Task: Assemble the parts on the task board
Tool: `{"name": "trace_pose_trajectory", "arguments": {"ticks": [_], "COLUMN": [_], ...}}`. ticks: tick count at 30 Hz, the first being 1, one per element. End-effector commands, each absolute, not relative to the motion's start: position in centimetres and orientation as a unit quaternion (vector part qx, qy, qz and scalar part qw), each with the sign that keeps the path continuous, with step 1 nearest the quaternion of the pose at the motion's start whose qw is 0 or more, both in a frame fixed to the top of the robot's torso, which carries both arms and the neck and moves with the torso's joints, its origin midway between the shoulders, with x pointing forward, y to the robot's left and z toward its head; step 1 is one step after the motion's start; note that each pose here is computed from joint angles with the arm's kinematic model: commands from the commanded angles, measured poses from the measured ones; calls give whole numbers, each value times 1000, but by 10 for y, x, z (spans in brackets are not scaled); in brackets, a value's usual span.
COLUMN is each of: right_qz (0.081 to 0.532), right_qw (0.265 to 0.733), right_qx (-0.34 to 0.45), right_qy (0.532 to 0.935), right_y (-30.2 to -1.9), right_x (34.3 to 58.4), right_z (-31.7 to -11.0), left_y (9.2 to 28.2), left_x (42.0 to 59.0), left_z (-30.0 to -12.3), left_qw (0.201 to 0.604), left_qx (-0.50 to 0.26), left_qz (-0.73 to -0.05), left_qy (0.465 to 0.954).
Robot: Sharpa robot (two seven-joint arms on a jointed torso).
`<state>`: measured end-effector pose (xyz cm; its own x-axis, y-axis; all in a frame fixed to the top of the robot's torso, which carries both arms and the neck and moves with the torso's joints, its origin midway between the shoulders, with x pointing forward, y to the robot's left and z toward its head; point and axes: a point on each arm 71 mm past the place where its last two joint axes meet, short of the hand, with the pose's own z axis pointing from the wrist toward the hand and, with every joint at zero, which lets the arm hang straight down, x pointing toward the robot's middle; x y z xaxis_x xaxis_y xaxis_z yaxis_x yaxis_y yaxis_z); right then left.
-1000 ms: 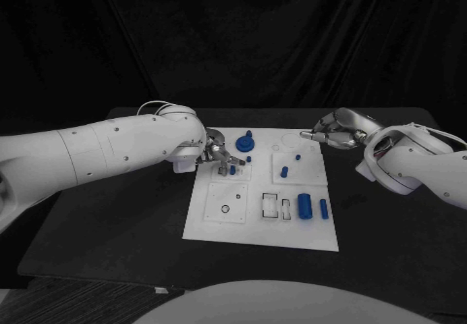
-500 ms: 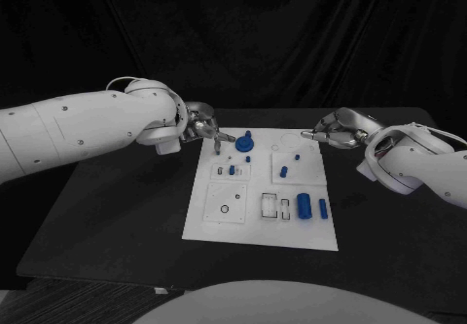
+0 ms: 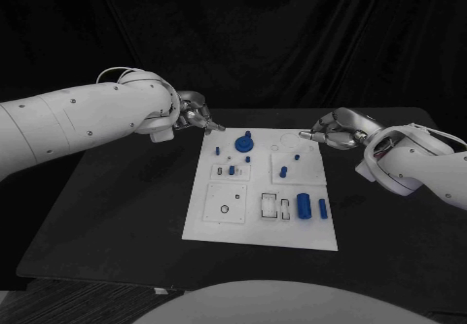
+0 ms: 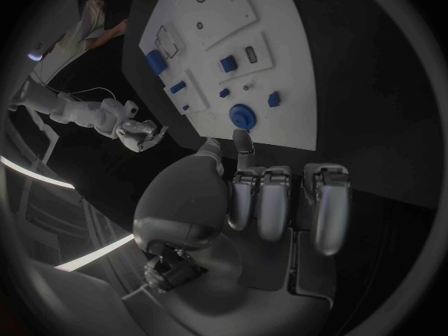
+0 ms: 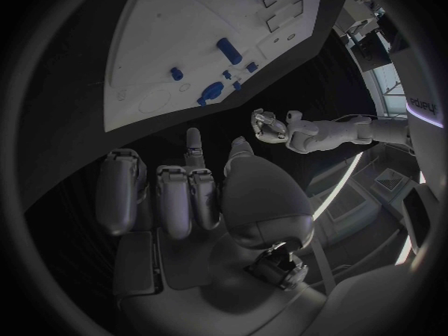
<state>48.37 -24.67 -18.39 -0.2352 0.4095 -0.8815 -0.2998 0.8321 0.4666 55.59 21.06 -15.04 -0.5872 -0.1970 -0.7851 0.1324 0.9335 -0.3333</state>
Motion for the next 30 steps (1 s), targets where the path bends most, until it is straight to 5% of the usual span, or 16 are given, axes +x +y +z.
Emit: {"name": "trace_pose_trajectory", "arguments": {"ticks": [1,11,30], "right_qz": [300,305,300], "right_qw": [629,626,623], "right_qx": [34,31,33], "right_qy": [716,717,721], "right_y": [-245,-240,-242], "right_x": [481,480,481], "right_z": [-181,-181,-182], "left_y": [212,208,207], "left_x": [561,573,577], "left_z": [-162,-190,-211], "left_qw": [457,442,426], "left_qx": [18,11,1], "left_qz": [-166,-136,-114], "left_qy": [874,886,898]}}
